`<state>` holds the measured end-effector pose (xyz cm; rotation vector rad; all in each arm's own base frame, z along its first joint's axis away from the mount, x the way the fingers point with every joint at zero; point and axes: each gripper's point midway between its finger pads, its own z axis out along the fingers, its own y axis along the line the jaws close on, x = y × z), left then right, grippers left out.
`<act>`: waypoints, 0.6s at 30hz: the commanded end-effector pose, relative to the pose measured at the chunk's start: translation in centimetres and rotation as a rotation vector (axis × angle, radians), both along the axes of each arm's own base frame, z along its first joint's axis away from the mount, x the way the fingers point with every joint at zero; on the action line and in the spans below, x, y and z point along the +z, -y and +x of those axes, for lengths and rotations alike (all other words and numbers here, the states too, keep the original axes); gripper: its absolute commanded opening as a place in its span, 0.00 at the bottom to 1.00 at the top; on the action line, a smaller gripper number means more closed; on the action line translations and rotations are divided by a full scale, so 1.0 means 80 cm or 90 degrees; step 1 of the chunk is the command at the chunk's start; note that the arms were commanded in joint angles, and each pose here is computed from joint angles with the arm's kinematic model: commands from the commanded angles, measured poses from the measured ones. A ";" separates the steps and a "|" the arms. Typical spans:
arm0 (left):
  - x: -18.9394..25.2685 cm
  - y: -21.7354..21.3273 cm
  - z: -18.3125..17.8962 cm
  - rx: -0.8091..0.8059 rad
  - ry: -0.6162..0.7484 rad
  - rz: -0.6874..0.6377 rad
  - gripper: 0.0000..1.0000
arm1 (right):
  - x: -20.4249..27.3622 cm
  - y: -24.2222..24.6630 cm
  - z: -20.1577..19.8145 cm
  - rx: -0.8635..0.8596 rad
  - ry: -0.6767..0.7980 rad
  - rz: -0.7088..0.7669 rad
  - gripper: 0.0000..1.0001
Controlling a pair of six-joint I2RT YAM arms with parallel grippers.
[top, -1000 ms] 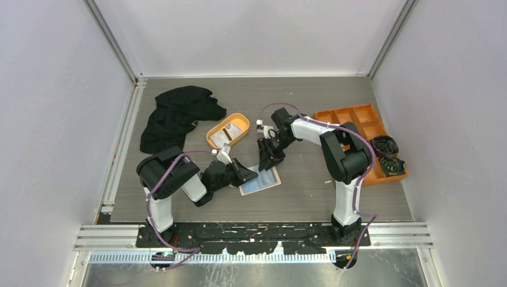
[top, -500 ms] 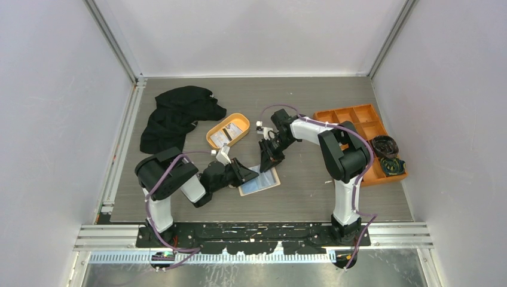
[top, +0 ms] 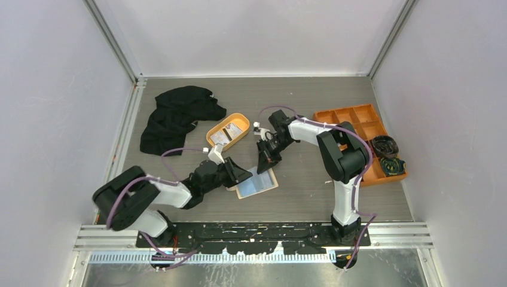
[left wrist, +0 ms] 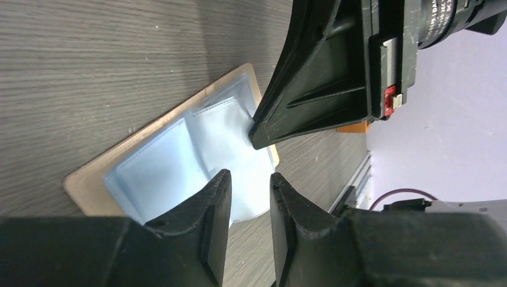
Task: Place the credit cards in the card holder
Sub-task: Turn over the card slot in the card holder.
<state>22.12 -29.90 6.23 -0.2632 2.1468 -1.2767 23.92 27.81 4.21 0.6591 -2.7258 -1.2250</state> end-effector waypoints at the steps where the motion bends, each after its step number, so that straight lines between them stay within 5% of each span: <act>1: 0.004 -0.027 -0.004 0.011 0.020 0.093 0.32 | 0.033 -0.025 0.000 0.011 0.018 0.048 0.09; 5: 0.037 -0.073 -0.008 0.045 0.055 0.193 0.44 | 0.032 -0.043 -0.009 0.032 0.036 0.039 0.14; 8: 0.074 -0.110 -0.015 0.079 0.100 0.231 0.58 | 0.027 -0.064 -0.022 0.066 0.045 0.028 0.27; 12: 0.104 -0.138 -0.031 0.103 0.135 0.211 0.69 | 0.026 -0.087 -0.049 0.132 0.053 0.024 0.47; 18: 0.112 -0.133 -0.052 0.066 0.145 0.158 0.78 | 0.039 -0.093 -0.065 0.171 0.060 0.048 0.60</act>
